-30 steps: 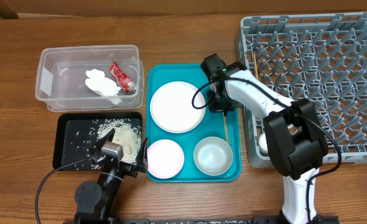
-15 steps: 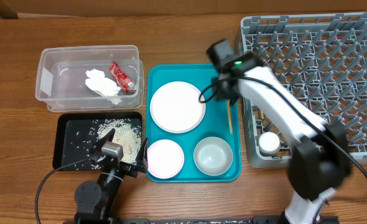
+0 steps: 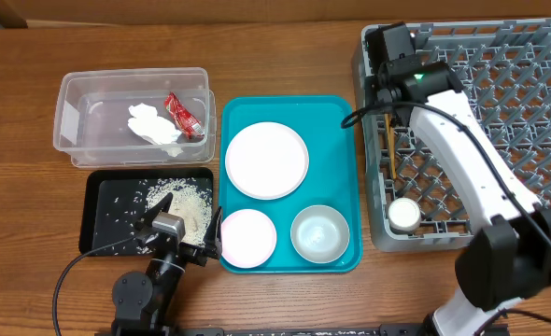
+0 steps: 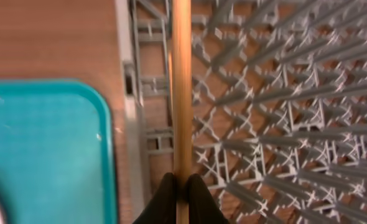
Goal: Sort waste into correct bins and load items into the dishwasher
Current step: 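Carry the second chopstick into the dish rack with the right gripper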
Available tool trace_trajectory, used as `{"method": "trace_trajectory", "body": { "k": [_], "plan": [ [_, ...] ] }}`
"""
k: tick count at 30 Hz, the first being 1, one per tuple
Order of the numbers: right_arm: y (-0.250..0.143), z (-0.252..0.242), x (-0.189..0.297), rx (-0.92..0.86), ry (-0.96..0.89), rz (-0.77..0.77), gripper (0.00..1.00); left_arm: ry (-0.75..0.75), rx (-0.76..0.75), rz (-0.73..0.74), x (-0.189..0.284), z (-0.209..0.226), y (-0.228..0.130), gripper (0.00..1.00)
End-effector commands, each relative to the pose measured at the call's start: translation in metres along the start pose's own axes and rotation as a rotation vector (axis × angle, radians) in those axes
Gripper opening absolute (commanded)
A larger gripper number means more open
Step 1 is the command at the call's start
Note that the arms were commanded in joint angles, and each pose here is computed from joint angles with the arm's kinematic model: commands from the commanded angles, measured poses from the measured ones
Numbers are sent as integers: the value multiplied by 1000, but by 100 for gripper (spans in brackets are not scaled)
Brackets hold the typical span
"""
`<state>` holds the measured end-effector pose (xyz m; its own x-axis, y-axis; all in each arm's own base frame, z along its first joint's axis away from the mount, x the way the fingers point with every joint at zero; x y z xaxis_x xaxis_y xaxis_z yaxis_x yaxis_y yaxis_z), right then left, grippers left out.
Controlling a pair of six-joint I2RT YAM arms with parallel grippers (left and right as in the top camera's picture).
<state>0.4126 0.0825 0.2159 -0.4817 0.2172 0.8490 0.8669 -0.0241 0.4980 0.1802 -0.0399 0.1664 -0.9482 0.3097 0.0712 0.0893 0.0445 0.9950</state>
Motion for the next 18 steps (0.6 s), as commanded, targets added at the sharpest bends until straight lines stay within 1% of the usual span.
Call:
{"method": "trace_trajectory", "body": {
  "k": [1, 2, 3, 7, 10, 15, 16, 17, 18],
  "plan": [
    [-9, 1, -15, 43, -31, 51, 24, -4, 13, -8, 0, 0, -1, 100],
    [-11, 0, -15, 47, -38, 60, 30, -4, 13, -8, 0, 0, -1, 100],
    [-12, 1, -11, 43, -34, 63, 32, -4, 13, -8, 0, 0, -1, 100],
    [-13, 12, 19, 40, 32, 57, 36, -4, 13, -8, 0, 0, -1, 100],
    [-21, 31, 52, 50, 178, 78, 39, -4, 13, -8, 0, 0, -1, 100],
    [-49, 67, 101, 115, 471, 166, 40, -4, 13, -8, 0, 0, -1, 100],
    [-55, 72, 106, 130, 507, 191, 45, -4, 13, -8, 0, 0, -1, 100],
    [-62, 78, 111, 148, 533, 222, 47, -4, 13, -8, 0, 0, -1, 100],
    [-69, 81, 112, 162, 540, 248, 48, -4, 13, -8, 0, 0, -1, 100]
  ]
}}
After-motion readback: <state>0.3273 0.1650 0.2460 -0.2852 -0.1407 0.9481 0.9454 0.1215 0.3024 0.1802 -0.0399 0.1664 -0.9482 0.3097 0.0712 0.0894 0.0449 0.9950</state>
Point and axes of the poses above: each gripper's point midway between its finger pads, its own x axis back along the fingers, its own z axis along the line the jaws close on, y = z × x, the point moved 6 cm from there along x, back along the fingers, and after that the axes turned 3 degrees about -x, right-handed, at the moved point
